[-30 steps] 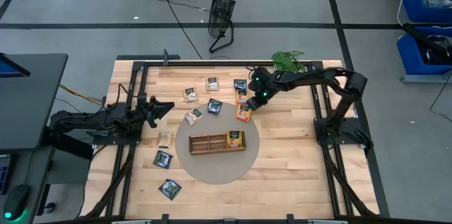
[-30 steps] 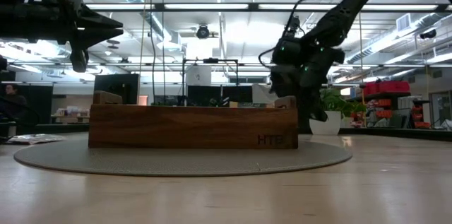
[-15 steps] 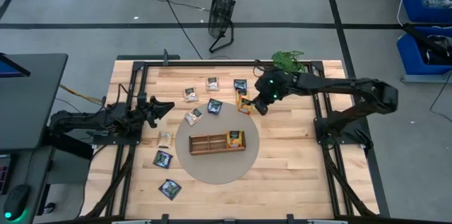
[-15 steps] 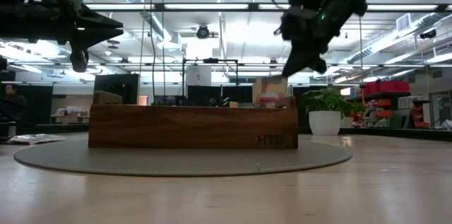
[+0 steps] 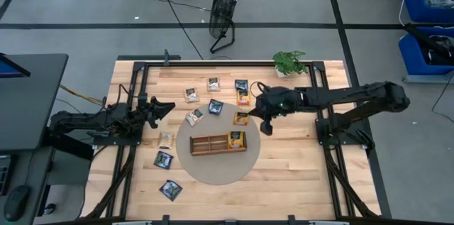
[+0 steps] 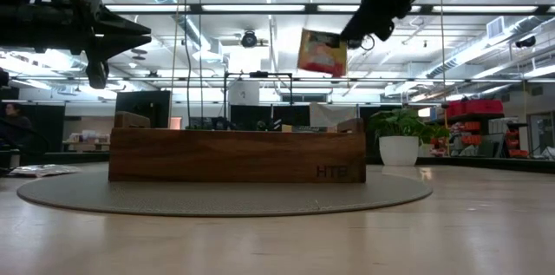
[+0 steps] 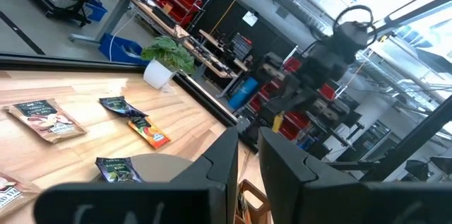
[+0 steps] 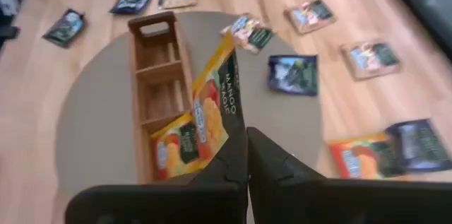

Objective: Pick & Place Tea
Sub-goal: Put the orange tea bag into the right section of the wooden organizer

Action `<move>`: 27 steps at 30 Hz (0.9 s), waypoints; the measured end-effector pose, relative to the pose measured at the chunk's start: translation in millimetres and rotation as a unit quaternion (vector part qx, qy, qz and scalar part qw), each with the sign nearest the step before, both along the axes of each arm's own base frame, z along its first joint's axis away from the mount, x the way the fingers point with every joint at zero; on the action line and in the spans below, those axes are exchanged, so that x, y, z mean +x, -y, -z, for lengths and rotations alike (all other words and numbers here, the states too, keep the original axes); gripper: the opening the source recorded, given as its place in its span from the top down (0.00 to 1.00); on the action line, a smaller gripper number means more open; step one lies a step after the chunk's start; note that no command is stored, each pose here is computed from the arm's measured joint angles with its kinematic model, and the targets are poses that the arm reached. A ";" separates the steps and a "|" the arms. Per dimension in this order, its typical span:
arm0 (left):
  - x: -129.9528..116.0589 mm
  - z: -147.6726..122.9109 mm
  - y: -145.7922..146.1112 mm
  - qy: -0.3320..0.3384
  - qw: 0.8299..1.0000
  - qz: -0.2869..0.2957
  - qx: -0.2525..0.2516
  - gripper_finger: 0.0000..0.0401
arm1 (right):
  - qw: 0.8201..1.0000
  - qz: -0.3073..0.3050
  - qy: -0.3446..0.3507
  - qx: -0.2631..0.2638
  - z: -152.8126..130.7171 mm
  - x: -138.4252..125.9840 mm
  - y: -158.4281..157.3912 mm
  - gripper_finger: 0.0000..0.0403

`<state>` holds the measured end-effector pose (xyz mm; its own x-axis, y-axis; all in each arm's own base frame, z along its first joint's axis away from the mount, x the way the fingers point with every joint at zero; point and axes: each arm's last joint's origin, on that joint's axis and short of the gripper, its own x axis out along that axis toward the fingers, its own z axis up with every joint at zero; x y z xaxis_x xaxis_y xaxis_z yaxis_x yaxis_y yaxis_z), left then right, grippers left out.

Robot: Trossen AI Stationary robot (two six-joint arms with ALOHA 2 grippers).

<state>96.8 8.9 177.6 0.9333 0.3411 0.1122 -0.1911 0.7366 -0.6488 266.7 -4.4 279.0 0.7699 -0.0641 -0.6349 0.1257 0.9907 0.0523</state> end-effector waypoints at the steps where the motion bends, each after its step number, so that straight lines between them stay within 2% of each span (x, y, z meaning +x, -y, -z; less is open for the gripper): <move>1: 0.0 0.0 0.0 0.000 1.000 0.000 0.000 0.85 | 1.000 0.001 0.004 -0.009 -1.7 0.5 -3.2 1.00; 7: 0.0 0.1 0.0 -0.001 1.000 0.000 0.000 0.85 | 1.000 -0.006 0.004 -0.031 1.2 4.6 -19.4 1.00; 14: 0.0 0.1 0.0 -0.001 1.000 0.000 0.000 0.85 | 1.000 -0.016 -0.020 -0.009 22.9 20.6 -39.7 1.00; 27: 0.1 0.2 0.0 -0.001 1.000 0.000 0.000 0.85 | 0.996 -0.021 -0.091 -0.013 63.9 37.1 -58.8 1.00</move>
